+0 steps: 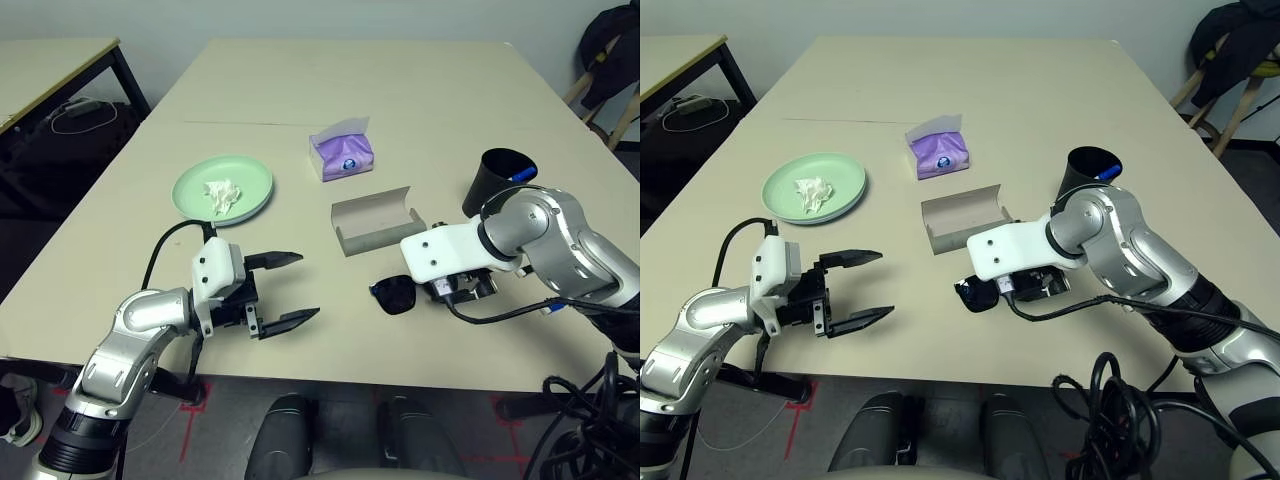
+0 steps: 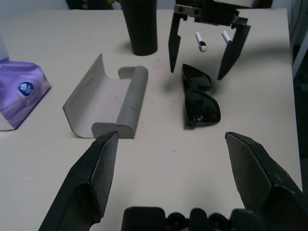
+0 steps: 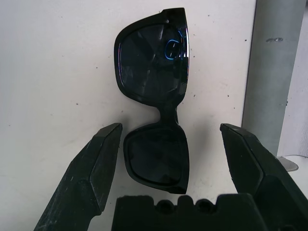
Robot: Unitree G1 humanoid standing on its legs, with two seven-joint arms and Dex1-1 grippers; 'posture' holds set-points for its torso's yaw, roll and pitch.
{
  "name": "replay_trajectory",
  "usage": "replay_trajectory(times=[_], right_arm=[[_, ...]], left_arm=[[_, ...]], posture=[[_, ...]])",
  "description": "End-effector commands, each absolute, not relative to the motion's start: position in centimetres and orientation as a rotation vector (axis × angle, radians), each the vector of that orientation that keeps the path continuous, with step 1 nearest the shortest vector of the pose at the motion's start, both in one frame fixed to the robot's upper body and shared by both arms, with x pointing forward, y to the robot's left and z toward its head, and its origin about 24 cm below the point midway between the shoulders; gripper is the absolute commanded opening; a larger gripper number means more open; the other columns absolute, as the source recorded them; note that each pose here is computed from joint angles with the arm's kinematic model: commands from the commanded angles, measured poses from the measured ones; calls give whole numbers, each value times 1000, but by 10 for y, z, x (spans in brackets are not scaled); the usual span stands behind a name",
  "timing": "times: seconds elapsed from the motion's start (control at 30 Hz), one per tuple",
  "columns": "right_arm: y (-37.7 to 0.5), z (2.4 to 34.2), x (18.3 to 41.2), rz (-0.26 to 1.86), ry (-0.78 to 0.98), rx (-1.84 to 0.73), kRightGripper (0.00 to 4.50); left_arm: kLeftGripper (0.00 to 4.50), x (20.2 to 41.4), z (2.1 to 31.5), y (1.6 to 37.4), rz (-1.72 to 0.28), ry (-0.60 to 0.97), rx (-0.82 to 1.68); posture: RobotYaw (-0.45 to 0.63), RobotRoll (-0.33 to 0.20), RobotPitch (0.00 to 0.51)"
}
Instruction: Organize and tidy the items on the table.
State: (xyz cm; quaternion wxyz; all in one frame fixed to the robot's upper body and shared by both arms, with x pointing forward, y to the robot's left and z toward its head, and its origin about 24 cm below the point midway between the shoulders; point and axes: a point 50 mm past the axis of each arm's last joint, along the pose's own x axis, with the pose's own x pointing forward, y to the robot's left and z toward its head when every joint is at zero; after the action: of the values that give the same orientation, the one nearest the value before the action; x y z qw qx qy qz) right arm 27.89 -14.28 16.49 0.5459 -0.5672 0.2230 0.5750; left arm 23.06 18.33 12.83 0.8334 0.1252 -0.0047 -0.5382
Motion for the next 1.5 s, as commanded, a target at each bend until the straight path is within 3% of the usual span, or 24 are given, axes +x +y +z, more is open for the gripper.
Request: replay_trajectory(times=[0.03,1.5], right_arm=[[-140,165,279,1371,524,-1353,4500],[-132,146,277,1358,466,-1577,4500]], left_arm=[[4476,234,134,184,-1105,-35,215],[4476,232,143,168,-1080,-74,164]], posture=[[107,0,78],[141,0,87]])
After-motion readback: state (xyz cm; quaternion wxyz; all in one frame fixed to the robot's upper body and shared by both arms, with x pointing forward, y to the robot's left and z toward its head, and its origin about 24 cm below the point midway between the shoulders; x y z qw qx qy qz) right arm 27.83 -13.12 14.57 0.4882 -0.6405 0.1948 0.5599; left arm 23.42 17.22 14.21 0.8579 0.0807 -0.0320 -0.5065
